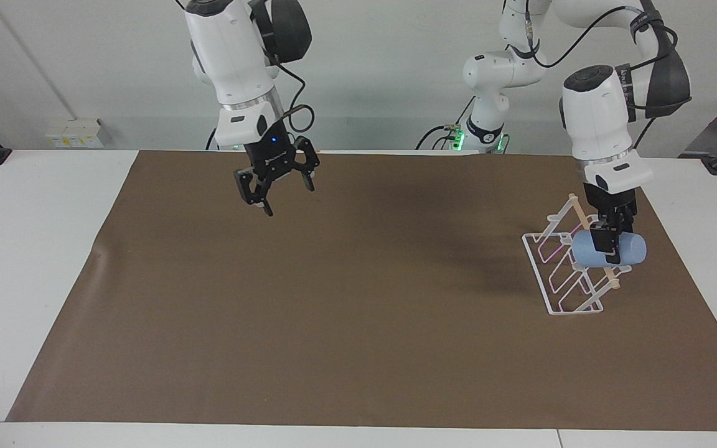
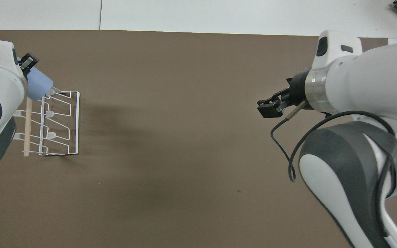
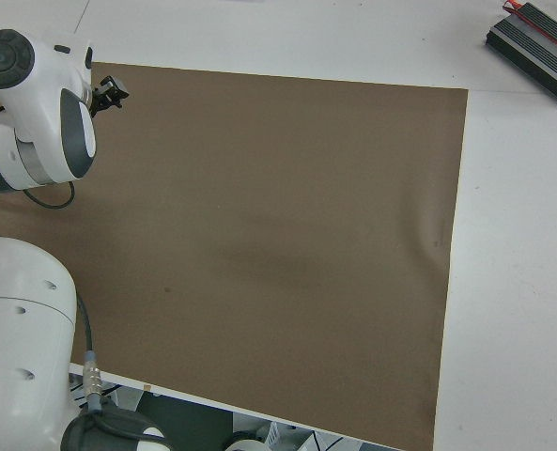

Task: Hang cup on cup holder
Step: 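Carry the cup over the rack with the left gripper while the right gripper retreats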

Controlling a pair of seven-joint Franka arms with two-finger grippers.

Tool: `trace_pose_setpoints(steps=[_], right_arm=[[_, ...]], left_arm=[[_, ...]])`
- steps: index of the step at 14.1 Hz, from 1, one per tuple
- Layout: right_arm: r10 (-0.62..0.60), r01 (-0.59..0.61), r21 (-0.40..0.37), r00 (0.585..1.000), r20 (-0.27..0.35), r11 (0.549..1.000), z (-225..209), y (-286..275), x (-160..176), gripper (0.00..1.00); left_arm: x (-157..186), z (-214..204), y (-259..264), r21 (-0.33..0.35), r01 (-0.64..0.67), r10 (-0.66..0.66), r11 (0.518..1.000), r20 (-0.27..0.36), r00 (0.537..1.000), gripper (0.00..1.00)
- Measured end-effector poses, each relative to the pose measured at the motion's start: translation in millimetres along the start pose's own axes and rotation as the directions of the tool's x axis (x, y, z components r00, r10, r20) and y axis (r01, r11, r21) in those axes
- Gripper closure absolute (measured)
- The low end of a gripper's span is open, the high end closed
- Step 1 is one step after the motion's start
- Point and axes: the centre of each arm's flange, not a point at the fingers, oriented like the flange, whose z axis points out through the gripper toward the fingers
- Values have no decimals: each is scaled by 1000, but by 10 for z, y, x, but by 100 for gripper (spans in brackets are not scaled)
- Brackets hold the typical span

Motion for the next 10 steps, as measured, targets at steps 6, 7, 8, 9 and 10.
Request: trace_pose_setpoints(steps=[6,7,8,9,10], right_arm=[[327,-326,-13,942,72,945,-110,394,-215,0],[356,-356,-17,930,92,934,-102,440,-261,0],[373,-372,-30,921,114,928,-104,511,-321,0],[386,-381,-64,912,138,922,-138,609,-392,0],[401,-391,-92,902,160,916,-202,682,-450,0]], left_arm=[[-26,87,33,-12,-33,33,999,-56,998,25],[-57,112,26,-7,-35,34,999,-55,998,25],[-94,139,16,-3,-34,34,999,-51,998,25],[-130,164,9,2,-38,38,999,-49,998,25],[-154,179,5,5,-39,39,999,-53,998,25]])
